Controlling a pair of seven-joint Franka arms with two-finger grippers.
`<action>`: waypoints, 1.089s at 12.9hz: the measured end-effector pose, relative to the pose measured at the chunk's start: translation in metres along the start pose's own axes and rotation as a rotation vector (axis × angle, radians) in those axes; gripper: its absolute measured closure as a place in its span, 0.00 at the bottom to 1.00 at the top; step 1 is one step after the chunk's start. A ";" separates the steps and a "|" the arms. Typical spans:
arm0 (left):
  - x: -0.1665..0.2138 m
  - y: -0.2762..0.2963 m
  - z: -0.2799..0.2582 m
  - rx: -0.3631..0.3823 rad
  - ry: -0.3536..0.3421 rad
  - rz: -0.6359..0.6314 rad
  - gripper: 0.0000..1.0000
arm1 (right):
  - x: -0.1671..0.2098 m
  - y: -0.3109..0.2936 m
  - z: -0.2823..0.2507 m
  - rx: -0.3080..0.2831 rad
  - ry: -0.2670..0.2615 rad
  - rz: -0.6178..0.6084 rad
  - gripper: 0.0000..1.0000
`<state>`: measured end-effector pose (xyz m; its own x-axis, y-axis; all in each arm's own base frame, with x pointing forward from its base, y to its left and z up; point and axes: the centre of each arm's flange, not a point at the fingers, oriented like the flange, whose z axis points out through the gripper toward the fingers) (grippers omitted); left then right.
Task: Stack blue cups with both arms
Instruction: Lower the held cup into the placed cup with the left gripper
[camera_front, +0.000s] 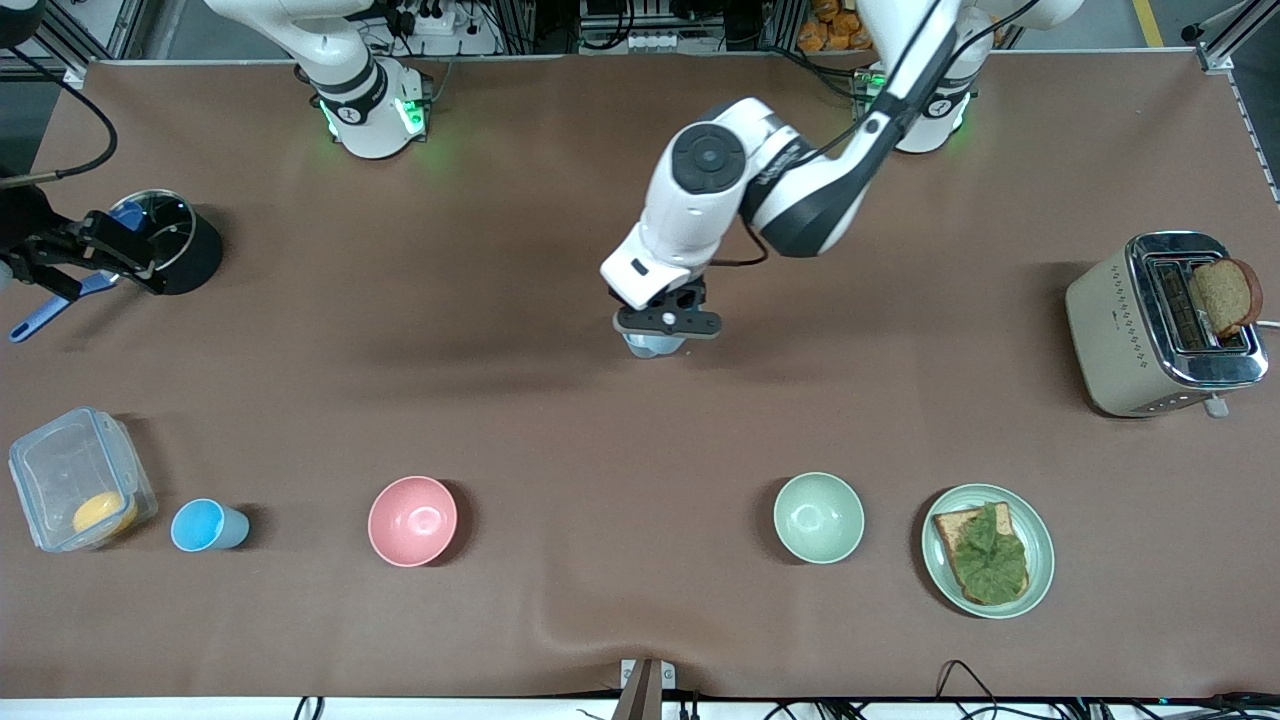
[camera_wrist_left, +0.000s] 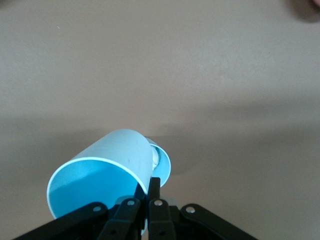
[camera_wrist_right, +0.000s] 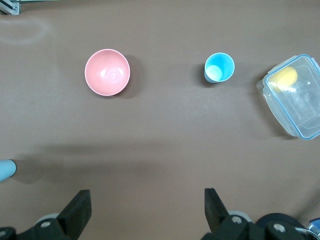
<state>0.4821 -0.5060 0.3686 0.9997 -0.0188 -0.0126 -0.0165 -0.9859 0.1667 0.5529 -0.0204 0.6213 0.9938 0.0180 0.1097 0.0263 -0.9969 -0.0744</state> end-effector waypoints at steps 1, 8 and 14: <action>-0.002 0.004 0.006 0.005 -0.003 -0.011 0.97 | 0.000 0.000 0.000 0.000 0.000 0.001 0.00; -0.020 0.021 0.035 0.034 -0.037 -0.067 0.97 | -0.003 0.000 0.000 0.001 -0.012 0.001 0.00; -0.024 0.023 0.049 0.048 -0.051 -0.075 0.97 | -0.005 0.008 0.004 0.002 -0.032 0.015 0.00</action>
<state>0.4565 -0.5359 0.3245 0.9961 0.0483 -0.0742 0.0567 -0.9916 0.1163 0.5481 -0.0281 0.6159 0.9970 0.0058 0.0766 0.0117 -0.9969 -0.0774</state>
